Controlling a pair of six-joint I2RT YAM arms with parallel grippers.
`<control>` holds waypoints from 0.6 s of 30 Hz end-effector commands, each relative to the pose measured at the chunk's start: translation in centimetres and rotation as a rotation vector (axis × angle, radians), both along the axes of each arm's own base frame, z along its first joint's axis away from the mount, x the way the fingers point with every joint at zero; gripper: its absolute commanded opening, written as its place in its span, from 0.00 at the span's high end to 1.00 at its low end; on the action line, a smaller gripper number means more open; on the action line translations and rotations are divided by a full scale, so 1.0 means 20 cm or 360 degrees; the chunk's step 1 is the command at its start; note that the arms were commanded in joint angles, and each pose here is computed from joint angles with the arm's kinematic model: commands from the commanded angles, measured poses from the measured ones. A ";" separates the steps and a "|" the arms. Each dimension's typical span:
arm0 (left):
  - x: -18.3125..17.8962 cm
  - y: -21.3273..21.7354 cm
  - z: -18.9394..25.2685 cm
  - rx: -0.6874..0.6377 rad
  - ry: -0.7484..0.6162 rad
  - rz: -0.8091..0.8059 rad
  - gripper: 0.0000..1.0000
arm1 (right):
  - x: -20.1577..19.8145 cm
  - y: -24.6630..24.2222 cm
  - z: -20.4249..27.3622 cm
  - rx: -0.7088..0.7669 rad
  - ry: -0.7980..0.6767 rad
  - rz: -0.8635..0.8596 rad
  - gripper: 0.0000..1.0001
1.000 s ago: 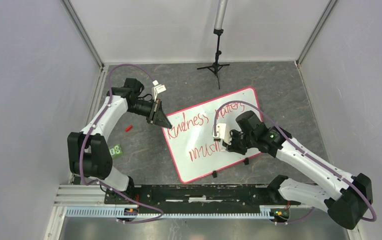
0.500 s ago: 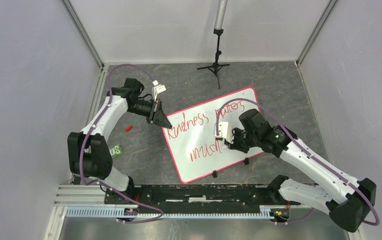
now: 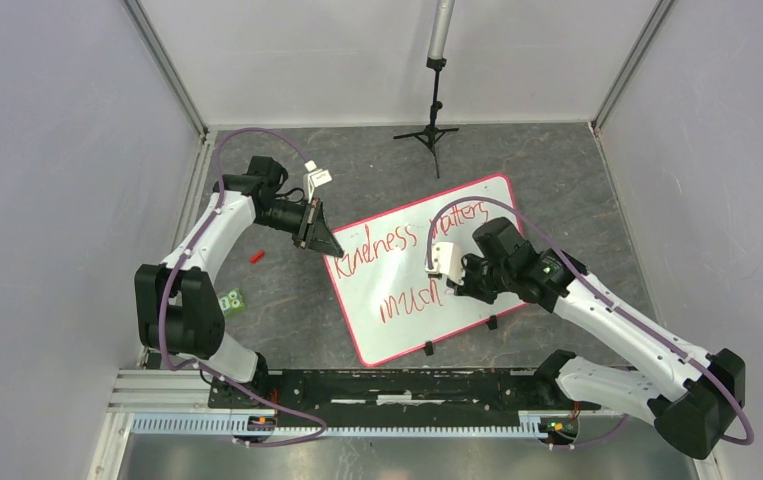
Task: Write a sentence on the whiteboard
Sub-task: Write a sentence on the whiteboard, then pick up the pen cap from the center of the board.
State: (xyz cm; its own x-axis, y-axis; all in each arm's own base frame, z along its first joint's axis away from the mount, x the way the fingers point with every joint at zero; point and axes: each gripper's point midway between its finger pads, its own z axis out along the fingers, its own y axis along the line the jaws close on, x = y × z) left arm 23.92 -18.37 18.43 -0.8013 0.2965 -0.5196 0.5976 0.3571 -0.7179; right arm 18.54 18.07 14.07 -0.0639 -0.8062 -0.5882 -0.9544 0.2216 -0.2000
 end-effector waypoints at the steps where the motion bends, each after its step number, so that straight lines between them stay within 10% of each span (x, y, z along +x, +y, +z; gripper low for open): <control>1: 0.04 0.02 -0.04 0.0091 -0.0136 -0.0017 0.97 | 0.06 0.03 0.10 0.0054 -0.0103 -0.0007 1.00; 8: 0.04 0.03 -0.01 0.0108 -0.0175 -0.0006 0.82 | 0.04 0.10 0.33 0.0221 -0.0144 0.0074 1.00; 18: 0.11 0.07 0.20 0.0111 -0.0397 0.0090 0.27 | 0.06 0.23 0.58 0.0493 -0.0195 0.0096 1.00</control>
